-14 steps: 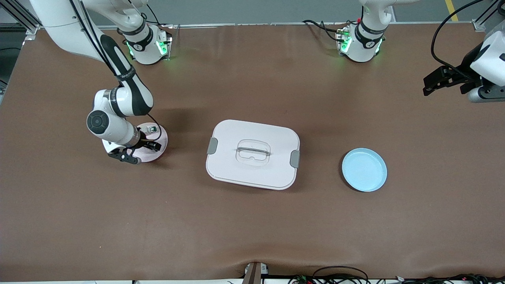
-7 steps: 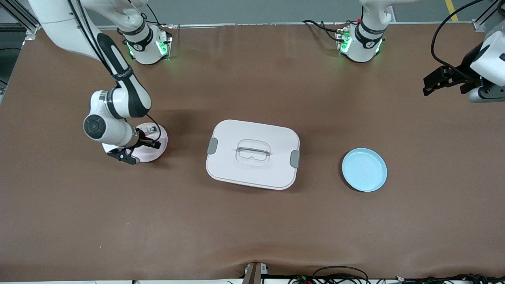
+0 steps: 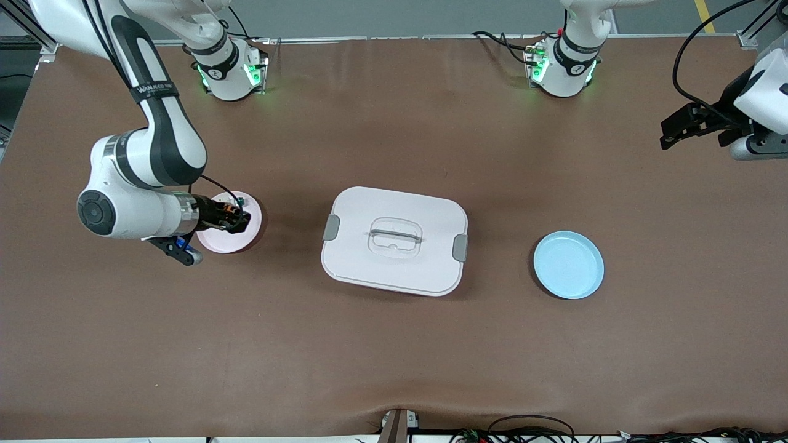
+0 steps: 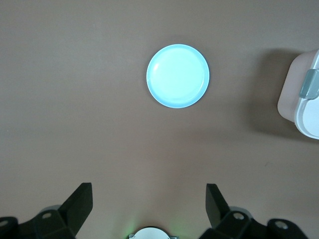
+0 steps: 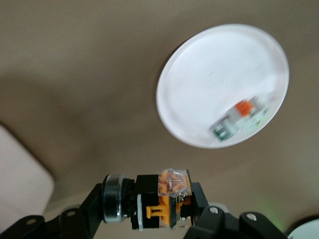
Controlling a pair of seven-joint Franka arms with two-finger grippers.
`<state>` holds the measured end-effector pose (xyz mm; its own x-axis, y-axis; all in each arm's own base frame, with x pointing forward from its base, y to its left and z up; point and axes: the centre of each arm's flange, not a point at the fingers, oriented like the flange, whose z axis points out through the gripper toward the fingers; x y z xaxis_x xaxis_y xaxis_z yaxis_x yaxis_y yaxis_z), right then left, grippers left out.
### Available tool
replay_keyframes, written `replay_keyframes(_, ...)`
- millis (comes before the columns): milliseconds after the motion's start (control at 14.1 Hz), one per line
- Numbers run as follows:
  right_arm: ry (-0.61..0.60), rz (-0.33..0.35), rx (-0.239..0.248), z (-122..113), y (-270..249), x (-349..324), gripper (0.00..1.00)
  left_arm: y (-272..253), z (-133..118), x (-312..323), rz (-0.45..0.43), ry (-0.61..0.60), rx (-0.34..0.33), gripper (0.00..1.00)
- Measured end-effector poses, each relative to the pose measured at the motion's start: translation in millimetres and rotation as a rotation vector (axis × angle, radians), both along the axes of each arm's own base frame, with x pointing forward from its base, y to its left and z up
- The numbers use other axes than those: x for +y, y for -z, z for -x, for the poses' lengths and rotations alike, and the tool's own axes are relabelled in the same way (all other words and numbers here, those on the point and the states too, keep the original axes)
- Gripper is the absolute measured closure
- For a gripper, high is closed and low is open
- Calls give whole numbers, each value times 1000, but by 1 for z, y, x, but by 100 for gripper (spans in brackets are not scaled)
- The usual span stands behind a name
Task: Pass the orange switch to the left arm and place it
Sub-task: 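Carry the switch over the box with the right gripper while the left gripper approaches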
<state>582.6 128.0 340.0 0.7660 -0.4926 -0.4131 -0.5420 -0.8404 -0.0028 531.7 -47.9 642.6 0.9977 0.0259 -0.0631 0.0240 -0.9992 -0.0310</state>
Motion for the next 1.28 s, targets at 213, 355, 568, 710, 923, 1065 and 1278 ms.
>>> replay_keyframes(213, 108, -37, -2, -8, -42, 55, 28, 0, 0, -2, 6, 2, 1, 0)
replay_keyframes(355, 201, -77, 4, -10, -71, 95, 28, 3, 0, -12, 30, 17, 9, 0)
replay_keyframes(568, 345, -135, 51, -14, -100, 150, 28, 13, -2, -38, 105, 47, 19, 0)
replay_keyframes(710, 433, -145, 87, -18, -112, 187, 28, 22, -8, -57, 143, 59, -4, 0)
replay_keyframes(923, 567, -138, 116, -24, -124, 245, 28, 35, -13, -103, 193, 18, -38, 0)
replay_keyframes(1065, 679, -168, 125, -29, -126, 280, 28, 44, -15, -141, 213, -15, -63, 0)
replay_keyframes(1278, 817, -244, 182, -27, -125, 317, 28, 58, -21, -181, 296, -56, -73, 0)
